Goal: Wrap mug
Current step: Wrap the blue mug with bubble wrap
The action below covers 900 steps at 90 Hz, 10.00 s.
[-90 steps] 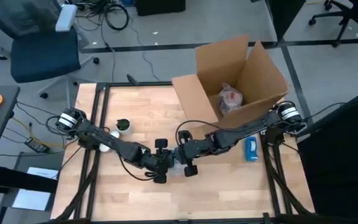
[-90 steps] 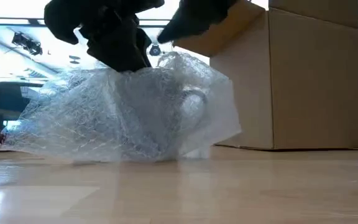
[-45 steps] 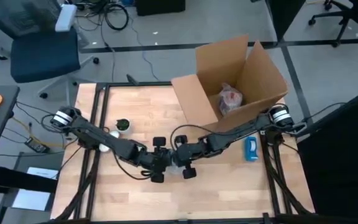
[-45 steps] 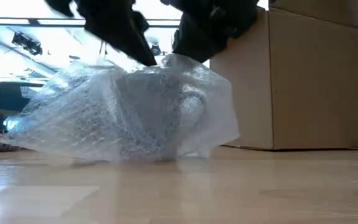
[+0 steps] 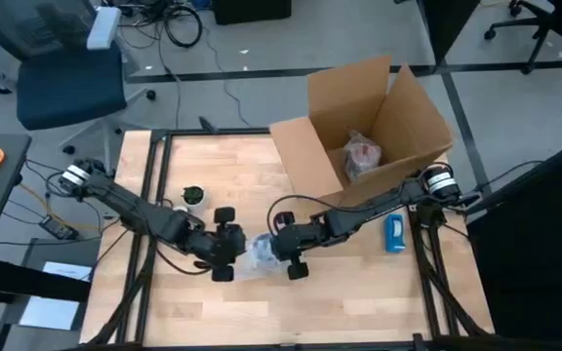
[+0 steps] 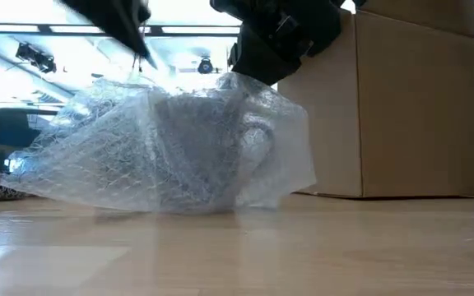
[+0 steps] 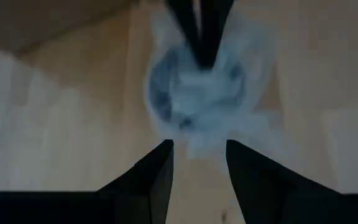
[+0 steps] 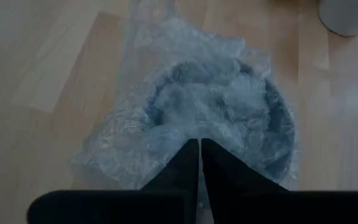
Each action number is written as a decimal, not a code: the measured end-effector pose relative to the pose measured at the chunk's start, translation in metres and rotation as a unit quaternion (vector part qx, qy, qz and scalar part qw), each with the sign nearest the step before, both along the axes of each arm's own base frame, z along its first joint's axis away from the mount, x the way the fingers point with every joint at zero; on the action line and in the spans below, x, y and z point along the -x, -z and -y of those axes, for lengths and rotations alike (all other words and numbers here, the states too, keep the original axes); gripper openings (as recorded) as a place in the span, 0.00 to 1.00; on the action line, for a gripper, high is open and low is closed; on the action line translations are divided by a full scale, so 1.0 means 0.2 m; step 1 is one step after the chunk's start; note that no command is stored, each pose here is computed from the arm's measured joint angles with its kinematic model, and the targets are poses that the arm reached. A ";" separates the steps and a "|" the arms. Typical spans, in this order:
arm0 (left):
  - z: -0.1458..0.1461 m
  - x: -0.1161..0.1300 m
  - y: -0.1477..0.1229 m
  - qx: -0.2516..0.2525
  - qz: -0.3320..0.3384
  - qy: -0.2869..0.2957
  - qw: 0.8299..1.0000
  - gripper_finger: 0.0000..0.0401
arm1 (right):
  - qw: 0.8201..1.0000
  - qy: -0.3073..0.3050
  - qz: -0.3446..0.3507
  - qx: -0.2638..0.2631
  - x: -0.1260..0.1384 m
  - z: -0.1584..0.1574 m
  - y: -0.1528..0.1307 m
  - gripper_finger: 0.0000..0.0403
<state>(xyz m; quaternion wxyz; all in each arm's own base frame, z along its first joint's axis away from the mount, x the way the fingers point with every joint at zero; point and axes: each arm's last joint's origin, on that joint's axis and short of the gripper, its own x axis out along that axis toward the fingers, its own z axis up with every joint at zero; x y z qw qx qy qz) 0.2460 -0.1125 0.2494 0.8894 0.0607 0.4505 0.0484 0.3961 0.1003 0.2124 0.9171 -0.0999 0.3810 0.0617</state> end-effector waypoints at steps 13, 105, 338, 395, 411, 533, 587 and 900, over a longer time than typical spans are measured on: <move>-0.11 0.02 0.26 0.038 -0.003 -0.036 0.999 0.33 | 1.000 -0.006 -0.003 -0.011 0.00 0.01 0.00 0.00; 0.00 -0.31 0.46 0.145 0.204 0.051 0.967 0.33 | 0.961 0.019 -0.242 -0.132 0.18 -0.03 0.10 0.00; 0.07 -0.39 0.55 0.158 0.117 0.052 0.979 0.33 | 0.965 0.008 -0.242 -0.104 0.20 -0.17 -0.15 0.00; 0.06 -0.39 0.55 0.152 0.118 0.047 0.980 0.33 | 0.955 0.026 -0.259 -0.143 0.20 -0.03 0.03 0.00; 0.06 -0.39 0.55 0.150 0.115 0.045 0.981 0.33 | 0.960 0.016 -0.259 -0.109 0.22 -0.08 -0.19 0.00; 0.06 -0.39 0.55 0.145 0.121 0.040 0.981 0.33 | 0.942 0.001 -0.328 -0.071 0.15 -0.17 0.04 0.00; 0.06 -0.39 0.55 0.146 0.121 0.040 0.981 0.33 | 0.942 0.026 -0.333 -0.004 0.15 -0.14 -0.09 0.00; 0.06 -0.38 0.53 0.149 0.107 0.049 0.982 0.33 | 0.902 0.029 -0.393 0.174 0.28 0.03 0.01 0.00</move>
